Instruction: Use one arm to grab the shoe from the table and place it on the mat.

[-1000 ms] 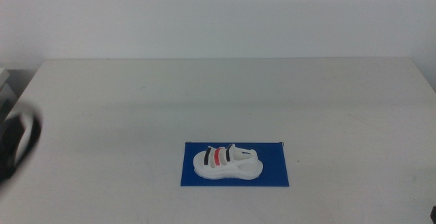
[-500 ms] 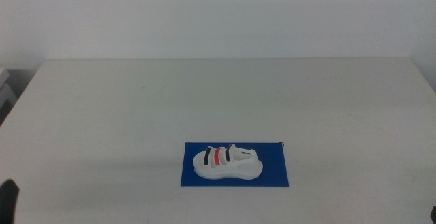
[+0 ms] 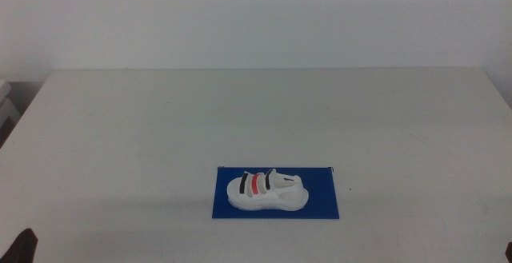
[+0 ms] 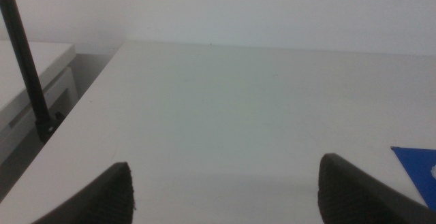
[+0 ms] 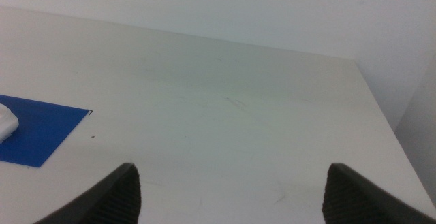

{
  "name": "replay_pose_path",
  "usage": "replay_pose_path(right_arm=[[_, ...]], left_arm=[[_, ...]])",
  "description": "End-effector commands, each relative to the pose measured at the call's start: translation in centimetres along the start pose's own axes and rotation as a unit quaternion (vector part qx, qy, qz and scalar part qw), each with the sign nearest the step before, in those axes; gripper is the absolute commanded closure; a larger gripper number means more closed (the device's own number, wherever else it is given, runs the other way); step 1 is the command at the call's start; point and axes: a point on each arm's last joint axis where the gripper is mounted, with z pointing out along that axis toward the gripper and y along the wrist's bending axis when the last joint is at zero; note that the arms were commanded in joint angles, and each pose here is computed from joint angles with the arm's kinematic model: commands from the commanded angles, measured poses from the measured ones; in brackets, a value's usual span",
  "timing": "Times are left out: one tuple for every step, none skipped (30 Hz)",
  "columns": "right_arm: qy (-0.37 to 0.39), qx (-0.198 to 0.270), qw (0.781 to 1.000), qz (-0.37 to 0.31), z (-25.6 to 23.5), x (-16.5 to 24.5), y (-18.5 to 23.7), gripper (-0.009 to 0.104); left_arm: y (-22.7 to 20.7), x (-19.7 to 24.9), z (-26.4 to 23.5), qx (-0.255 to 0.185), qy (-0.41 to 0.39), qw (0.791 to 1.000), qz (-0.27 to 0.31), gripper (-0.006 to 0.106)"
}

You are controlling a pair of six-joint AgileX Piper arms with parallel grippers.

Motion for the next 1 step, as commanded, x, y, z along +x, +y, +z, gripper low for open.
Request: replay_pose_path(right_arm=[[-0.032, 0.002, 0.999, -0.011, 0.05, -0.48, -0.03, 0.017]], left_arm=[[-0.05, -0.47, -0.06, 0.004, -0.039, 0.999, -0.001, 0.008]])
